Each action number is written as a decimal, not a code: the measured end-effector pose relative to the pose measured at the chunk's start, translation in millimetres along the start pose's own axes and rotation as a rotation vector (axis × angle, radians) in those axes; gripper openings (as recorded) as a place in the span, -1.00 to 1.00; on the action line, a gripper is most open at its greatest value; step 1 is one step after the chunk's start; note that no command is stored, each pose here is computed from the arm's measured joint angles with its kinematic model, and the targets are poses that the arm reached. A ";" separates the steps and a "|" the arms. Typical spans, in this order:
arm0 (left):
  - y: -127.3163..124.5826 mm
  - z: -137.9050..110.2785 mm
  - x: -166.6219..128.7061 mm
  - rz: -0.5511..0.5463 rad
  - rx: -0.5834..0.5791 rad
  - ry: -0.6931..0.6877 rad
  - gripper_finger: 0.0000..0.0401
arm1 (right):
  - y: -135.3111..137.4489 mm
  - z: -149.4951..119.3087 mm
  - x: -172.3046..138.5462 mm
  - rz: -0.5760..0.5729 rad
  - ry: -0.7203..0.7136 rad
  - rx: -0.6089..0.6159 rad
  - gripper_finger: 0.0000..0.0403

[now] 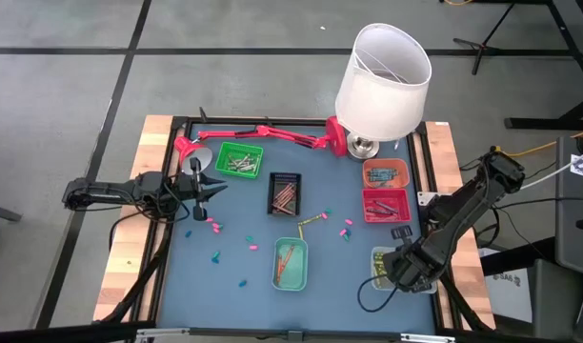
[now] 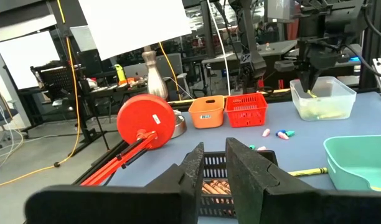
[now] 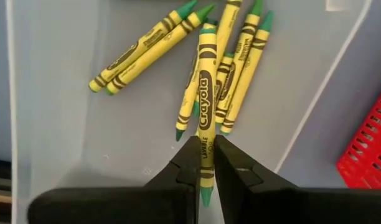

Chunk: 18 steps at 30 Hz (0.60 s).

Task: Sort crayons
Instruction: Put the green crayon into the transparent bin

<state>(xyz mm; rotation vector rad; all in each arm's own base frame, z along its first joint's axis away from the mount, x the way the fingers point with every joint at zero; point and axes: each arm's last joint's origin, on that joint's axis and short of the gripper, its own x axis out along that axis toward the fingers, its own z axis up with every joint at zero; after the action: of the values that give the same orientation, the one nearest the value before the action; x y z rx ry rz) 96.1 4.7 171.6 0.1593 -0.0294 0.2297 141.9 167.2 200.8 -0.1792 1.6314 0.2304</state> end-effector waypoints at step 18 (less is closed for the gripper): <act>0.0 0.0 0.0 0.000 0.000 0.000 -0.74 | -0.2 0.1 0.0 -0.007 -0.004 0.038 -0.76</act>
<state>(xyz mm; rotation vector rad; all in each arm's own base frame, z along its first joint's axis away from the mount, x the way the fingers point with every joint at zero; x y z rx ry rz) 96.1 4.7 171.7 0.1593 -0.0298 0.2297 142.1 167.0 200.8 -0.1552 1.6301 0.1944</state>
